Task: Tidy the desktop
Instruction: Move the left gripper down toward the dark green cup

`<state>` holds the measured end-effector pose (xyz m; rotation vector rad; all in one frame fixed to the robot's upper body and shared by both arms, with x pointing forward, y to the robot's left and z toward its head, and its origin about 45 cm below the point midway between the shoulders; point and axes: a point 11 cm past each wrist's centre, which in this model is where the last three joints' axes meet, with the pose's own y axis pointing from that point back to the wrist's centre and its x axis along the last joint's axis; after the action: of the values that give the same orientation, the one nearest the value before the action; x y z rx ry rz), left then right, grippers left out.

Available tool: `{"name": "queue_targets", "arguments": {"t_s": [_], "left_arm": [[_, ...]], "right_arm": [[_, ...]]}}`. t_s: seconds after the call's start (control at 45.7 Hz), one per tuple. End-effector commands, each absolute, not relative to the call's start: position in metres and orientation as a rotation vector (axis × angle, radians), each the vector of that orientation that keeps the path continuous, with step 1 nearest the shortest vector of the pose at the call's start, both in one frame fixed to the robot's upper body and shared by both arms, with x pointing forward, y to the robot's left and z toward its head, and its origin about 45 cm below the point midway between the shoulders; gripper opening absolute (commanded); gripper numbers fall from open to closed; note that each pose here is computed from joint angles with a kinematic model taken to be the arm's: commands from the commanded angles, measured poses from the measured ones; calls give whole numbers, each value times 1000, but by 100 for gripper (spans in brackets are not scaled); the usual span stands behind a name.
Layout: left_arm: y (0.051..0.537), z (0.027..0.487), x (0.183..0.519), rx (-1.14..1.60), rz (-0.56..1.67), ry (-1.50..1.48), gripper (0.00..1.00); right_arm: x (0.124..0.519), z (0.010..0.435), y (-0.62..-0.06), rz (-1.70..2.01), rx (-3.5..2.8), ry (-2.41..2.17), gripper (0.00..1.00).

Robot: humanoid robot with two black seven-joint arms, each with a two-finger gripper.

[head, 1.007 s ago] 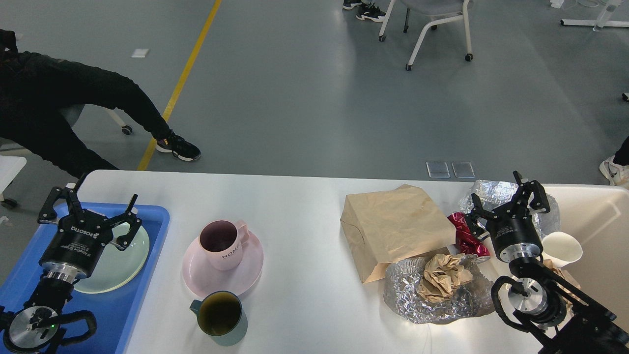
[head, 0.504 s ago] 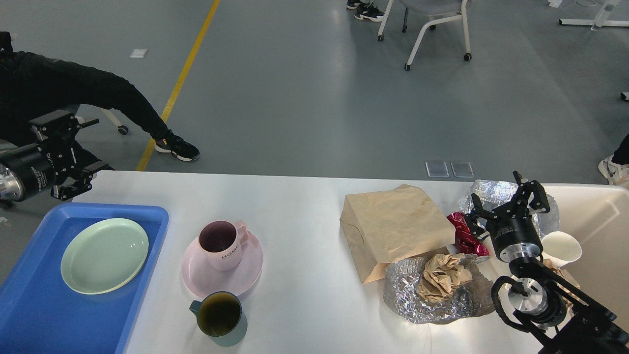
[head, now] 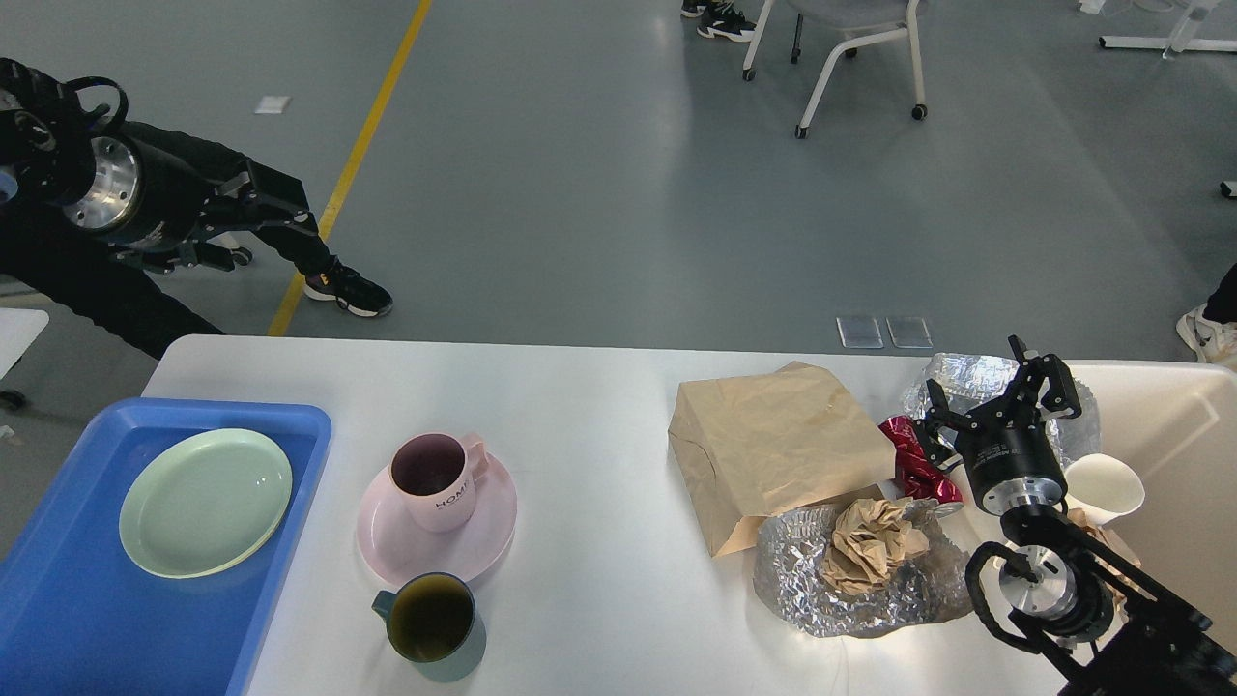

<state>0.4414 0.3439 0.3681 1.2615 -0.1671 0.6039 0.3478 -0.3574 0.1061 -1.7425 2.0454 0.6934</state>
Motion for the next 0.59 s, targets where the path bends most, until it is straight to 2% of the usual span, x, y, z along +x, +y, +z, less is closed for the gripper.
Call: {"name": "queue_targets", "arguments": {"t_s": [0.0, 0.175, 0.328, 0.569], "left_arm": [[286, 381, 424, 1324, 412, -204, 97], [235, 406, 403, 1378, 278, -270, 97], [196, 432, 361, 1394, 147, -233, 97], [172, 446, 316, 1340, 227, -97, 96]], "right_arm": [[348, 106, -357, 692, -1743, 2046, 100], [348, 106, -357, 692, -1743, 2046, 100], [348, 106, -358, 693, -1741, 2047, 100], [348, 106, -358, 693, -1741, 2047, 100]]}}
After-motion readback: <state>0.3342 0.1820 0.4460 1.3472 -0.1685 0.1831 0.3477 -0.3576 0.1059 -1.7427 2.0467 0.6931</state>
